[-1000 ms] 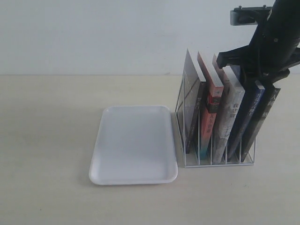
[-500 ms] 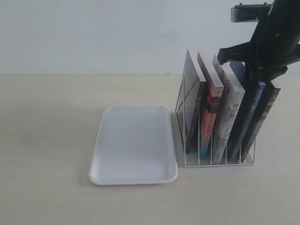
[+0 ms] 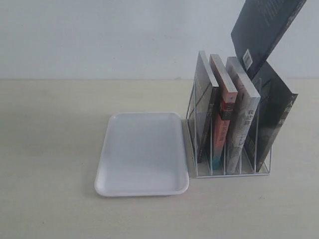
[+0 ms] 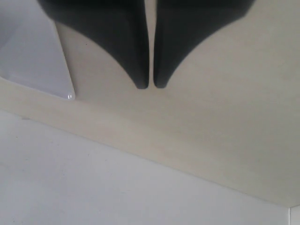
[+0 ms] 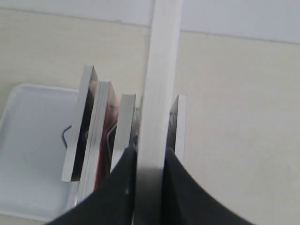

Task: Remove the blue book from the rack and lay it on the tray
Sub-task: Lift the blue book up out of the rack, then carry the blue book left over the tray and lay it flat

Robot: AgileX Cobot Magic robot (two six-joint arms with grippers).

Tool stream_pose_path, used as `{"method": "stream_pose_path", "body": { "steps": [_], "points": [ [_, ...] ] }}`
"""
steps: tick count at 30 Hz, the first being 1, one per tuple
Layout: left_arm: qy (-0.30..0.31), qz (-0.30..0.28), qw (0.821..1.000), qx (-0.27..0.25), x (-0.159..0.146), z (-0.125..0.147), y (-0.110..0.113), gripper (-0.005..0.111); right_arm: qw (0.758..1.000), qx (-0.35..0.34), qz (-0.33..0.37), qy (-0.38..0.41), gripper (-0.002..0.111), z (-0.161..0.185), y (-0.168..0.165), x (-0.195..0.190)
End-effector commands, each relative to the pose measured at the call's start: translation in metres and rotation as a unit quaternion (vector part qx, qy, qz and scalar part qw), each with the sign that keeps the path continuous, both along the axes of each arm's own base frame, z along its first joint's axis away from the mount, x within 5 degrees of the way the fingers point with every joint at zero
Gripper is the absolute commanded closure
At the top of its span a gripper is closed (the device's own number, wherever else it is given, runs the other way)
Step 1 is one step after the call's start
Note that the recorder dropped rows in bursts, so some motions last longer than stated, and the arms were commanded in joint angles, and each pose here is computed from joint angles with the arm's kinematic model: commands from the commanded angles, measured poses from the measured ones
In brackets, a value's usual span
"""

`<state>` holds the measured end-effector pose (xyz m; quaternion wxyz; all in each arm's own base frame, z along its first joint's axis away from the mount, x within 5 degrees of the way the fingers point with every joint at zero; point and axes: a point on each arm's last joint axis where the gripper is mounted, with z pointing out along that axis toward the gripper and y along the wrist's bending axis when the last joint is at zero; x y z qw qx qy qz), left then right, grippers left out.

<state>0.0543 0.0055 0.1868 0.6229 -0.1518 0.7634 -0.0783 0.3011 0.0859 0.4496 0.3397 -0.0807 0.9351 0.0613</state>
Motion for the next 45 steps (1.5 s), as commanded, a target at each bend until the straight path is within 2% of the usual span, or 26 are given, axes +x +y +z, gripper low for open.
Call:
{"method": "stream_pose_path", "body": {
  "steps": [1, 9, 15, 22, 24, 26, 28, 33, 34, 37, 38, 41, 45],
  "points": [
    [-0.006, 0.000, 1.000, 0.003, 0.000, 0.000, 0.000, 0.103, 0.999, 0.007, -0.001, -0.043, 0.108, 0.021, -0.006, -0.015],
    [-0.006, 0.000, 1.000, 0.003, 0.000, 0.000, 0.000, 0.103, 0.999, -0.005, -0.006, -0.051, 0.108, 0.023, -0.008, -0.015],
    [-0.006, 0.000, 1.000, 0.003, 0.000, 0.000, 0.000, 0.103, 0.996, 0.014, 0.000, -0.090, 0.108, 0.048, -0.009, -0.022],
    [-0.006, 0.000, 1.000, 0.003, 0.000, 0.000, 0.000, 0.103, 0.986, 0.095, 0.110, -0.081, 0.108, 0.053, 0.014, -0.032],
    [-0.006, 0.000, 1.000, 0.003, 0.000, 0.000, 0.000, 0.103, 0.974, 0.134, 0.165, -0.079, 0.108, 0.056, 0.027, -0.038],
    [-0.006, 0.000, 1.000, 0.003, 0.000, 0.000, 0.000, 0.103, 0.967, 0.131, 0.205, -0.080, 0.108, 0.057, 0.043, -0.045],
    [-0.006, 0.000, 1.000, 0.003, 0.000, 0.000, 0.000, 0.103, 0.945, 0.097, 0.300, -0.089, 0.108, 0.054, 0.080, -0.066],
    [-0.006, 0.000, 1.000, 0.003, 0.000, 0.000, 0.000, 0.103, 0.904, -0.075, 0.402, -0.124, 0.108, 0.034, 0.117, -0.088],
    [-0.006, 0.000, 1.000, 0.003, 0.000, 0.000, 0.000, 0.103, 0.880, -0.124, 0.442, -0.122, 0.108, 0.020, 0.125, -0.088],
    [-0.006, 0.000, 1.000, 0.003, 0.000, 0.000, 0.000, 0.103, 0.845, -0.165, 0.497, -0.109, 0.108, -0.009, 0.135, -0.083],
    [-0.006, 0.000, 1.000, 0.003, 0.000, 0.000, 0.000, 0.103, 0.828, -0.179, 0.519, -0.116, 0.108, -0.031, 0.144, -0.075],
    [-0.006, 0.000, 1.000, 0.003, 0.000, 0.000, 0.000, 0.103, 0.810, -0.198, 0.534, -0.140, 0.108, -0.066, 0.156, -0.062],
    [-0.006, 0.000, 1.000, 0.003, 0.000, 0.000, 0.000, 0.103, 0.802, -0.221, 0.518, -0.199, 0.109, -0.095, 0.164, -0.047]
  ]
}}
